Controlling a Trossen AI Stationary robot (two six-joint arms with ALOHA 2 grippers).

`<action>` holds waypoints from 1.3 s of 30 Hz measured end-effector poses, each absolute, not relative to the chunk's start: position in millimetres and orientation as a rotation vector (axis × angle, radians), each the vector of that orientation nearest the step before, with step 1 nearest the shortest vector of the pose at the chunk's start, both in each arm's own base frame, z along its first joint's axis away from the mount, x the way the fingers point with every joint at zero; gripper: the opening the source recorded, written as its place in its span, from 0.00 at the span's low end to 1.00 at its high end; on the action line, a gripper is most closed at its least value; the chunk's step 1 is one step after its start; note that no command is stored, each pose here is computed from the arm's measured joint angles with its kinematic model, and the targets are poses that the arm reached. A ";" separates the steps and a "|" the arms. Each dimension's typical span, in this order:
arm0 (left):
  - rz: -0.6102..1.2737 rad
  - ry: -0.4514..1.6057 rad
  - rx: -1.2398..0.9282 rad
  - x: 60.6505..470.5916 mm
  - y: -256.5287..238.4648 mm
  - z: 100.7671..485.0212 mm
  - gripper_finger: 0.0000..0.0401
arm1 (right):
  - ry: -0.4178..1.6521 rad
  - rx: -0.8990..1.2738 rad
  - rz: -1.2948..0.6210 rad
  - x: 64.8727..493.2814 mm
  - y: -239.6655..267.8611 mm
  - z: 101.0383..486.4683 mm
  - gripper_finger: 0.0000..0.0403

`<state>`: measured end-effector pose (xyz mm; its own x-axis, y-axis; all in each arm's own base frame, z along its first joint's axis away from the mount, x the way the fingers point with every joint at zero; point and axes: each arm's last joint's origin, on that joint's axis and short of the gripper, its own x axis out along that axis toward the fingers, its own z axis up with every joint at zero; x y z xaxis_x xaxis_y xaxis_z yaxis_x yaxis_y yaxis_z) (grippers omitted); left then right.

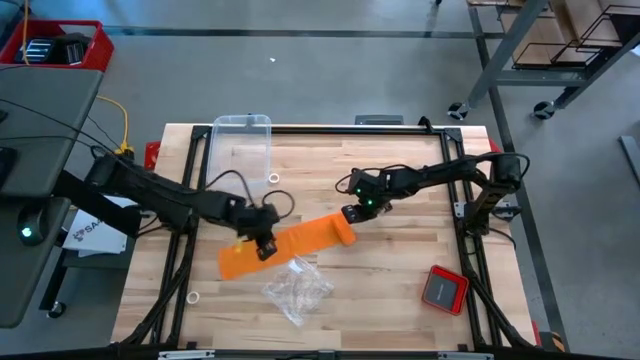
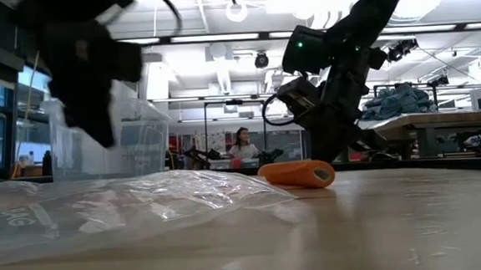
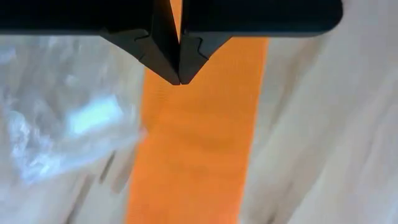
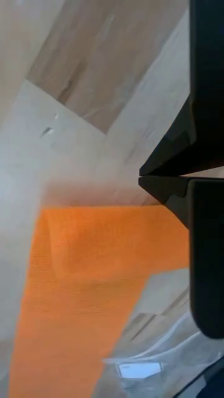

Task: Roll bandage
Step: Roll the orange bandage

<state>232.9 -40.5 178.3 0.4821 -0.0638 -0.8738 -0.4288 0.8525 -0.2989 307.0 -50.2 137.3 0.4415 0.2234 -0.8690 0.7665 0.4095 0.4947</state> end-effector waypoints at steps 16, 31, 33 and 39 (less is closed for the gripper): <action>0.022 0.958 -0.274 285.2 -21.4 135.1 0.00 | 1.109 1.147 -0.401 306.9 -51.2 137.9 0.00; 0.014 0.984 -0.336 295.6 -24.2 109.7 0.00 | 1.128 1.134 -0.393 308.2 -47.6 133.5 0.00; 0.020 0.985 -0.346 295.6 -24.2 109.6 0.00 | 1.144 1.136 -0.395 309.5 -43.8 129.1 0.00; 0.025 1.036 -0.424 292.2 -25.2 107.0 0.00 | 1.109 1.177 -0.394 315.9 -37.1 127.7 0.00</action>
